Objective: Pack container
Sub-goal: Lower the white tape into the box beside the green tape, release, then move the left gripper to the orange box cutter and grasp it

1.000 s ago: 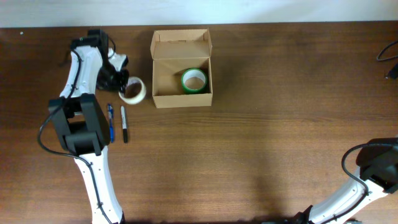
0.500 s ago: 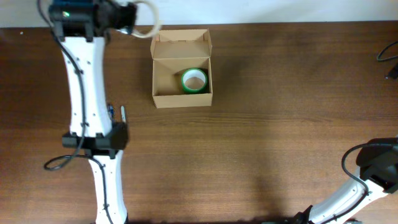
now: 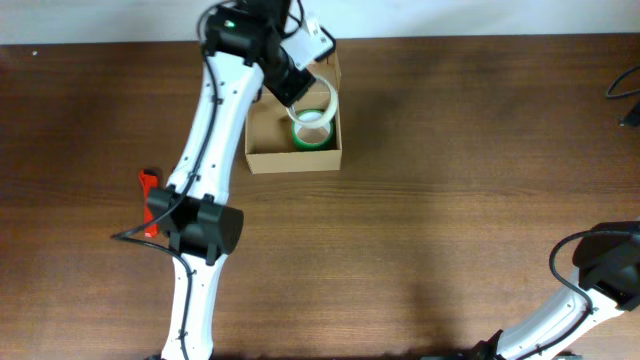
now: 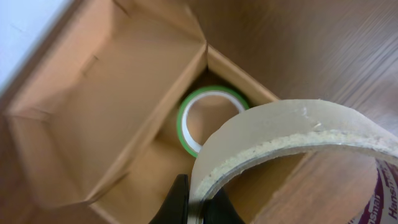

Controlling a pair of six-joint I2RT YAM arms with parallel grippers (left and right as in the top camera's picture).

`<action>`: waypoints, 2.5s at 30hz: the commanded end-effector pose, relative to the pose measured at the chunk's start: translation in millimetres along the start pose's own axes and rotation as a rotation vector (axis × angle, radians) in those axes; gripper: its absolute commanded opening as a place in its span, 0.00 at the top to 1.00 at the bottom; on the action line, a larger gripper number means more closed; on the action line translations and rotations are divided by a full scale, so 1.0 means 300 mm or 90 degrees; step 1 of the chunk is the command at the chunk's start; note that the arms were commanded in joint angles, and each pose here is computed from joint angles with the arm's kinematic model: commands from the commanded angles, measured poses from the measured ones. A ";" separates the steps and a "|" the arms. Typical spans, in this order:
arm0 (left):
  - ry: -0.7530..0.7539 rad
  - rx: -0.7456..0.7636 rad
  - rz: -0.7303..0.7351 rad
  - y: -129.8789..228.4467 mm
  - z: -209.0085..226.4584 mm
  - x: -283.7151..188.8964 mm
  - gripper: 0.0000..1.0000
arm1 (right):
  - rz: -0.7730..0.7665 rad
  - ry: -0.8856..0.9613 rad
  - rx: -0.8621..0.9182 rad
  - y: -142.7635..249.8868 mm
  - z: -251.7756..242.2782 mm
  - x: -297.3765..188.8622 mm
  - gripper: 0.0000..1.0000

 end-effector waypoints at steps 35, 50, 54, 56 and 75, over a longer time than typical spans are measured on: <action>-0.132 0.029 0.099 0.044 0.007 0.389 0.98 | -0.007 0.008 0.000 0.003 -0.003 -0.015 0.01; -0.159 0.009 0.110 0.046 0.015 0.365 0.57 | -0.007 0.008 0.000 0.003 -0.003 -0.015 0.01; -0.165 0.009 0.091 0.022 0.006 0.264 0.50 | -0.007 0.008 0.000 0.003 -0.003 -0.015 0.01; -0.187 0.003 0.062 0.002 0.004 0.172 0.48 | -0.007 0.008 0.000 0.003 -0.003 -0.015 0.01; -0.438 -0.314 -0.205 0.337 0.193 -0.819 0.47 | -0.007 0.008 0.000 0.003 -0.003 -0.015 0.01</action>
Point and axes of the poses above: each gripper's point midway between its finger pads, its own x axis out along the fingers, its own z axis along the line the jaws close on, y = z × x, the point moved 9 cm from there along -x, back along the fingers, and after that the axes turned 12 degrees about -x, right-handed, at the moved point
